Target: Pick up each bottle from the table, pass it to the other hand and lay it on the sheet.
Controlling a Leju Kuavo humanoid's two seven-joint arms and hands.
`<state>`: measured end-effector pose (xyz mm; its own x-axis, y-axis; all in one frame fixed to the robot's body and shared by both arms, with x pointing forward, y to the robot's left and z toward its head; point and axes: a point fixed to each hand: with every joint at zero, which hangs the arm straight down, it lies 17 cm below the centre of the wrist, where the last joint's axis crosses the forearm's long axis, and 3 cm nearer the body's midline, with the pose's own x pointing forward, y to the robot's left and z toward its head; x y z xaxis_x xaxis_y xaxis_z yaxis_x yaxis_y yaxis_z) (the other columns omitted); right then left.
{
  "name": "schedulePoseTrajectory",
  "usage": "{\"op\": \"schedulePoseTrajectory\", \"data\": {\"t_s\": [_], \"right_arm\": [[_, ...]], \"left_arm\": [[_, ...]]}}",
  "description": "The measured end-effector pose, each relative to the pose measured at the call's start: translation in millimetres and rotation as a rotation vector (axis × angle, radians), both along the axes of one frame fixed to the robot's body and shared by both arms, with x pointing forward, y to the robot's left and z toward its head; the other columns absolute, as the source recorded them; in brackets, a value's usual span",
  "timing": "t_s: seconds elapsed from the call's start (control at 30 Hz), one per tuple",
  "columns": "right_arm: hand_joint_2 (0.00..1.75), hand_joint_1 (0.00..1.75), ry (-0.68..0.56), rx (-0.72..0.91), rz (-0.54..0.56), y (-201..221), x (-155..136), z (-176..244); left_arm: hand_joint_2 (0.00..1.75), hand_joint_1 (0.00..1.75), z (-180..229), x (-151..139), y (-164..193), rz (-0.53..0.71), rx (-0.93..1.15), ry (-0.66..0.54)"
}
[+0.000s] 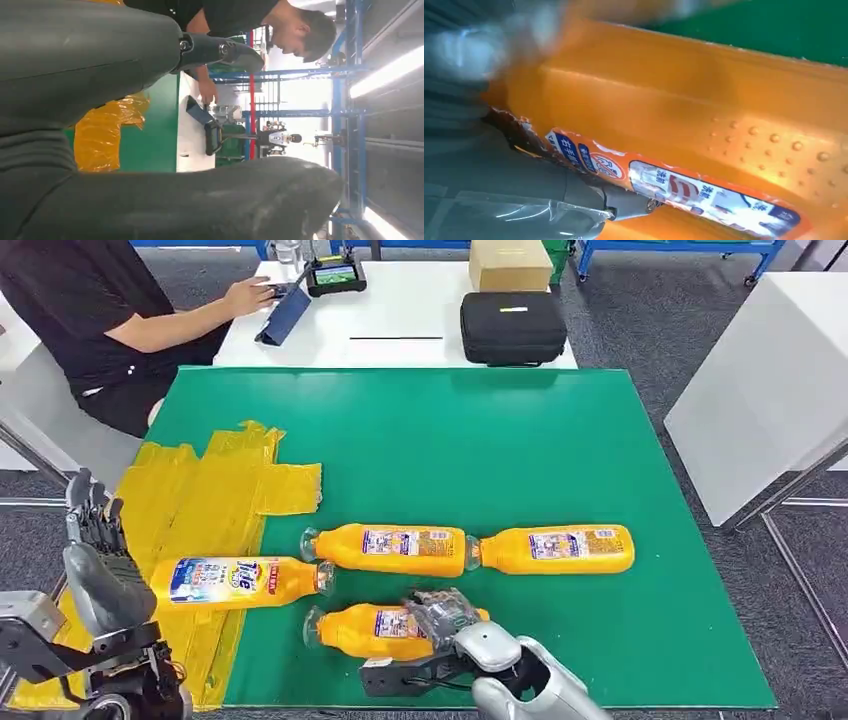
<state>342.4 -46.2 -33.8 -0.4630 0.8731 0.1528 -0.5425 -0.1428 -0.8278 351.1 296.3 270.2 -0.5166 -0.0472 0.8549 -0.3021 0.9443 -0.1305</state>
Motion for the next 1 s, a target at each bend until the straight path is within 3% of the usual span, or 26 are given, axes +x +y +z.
{"op": "schedulePoseTrajectory", "data": {"t_s": [0.37,0.63,0.8,0.83,1.0], "right_arm": [[1.75,1.75,0.069,0.112,-0.077,-17.7,-12.7,11.6],[1.75,1.75,0.124,0.198,-0.145,-38.4,-31.6,15.4],[1.75,1.75,0.234,0.368,-0.237,-42.7,-43.5,25.7],[1.75,1.75,0.259,0.395,-0.247,-43.6,-47.5,27.0],[1.75,1.75,0.490,0.718,-0.304,-30.1,-66.8,46.2]], "left_arm": [[0.00,0.00,-9.9,7.7,-0.6,-0.013,-0.007,0.033],[0.00,0.00,-38.3,11.3,-7.8,-0.111,-0.127,0.143],[0.00,0.00,-51.5,7.2,-15.0,-0.177,-0.198,0.197],[1.75,0.00,-52.7,6.3,-16.3,-0.187,-0.206,0.203],[1.75,0.00,-70.7,3.9,-29.5,-0.314,-0.362,0.275]]}}
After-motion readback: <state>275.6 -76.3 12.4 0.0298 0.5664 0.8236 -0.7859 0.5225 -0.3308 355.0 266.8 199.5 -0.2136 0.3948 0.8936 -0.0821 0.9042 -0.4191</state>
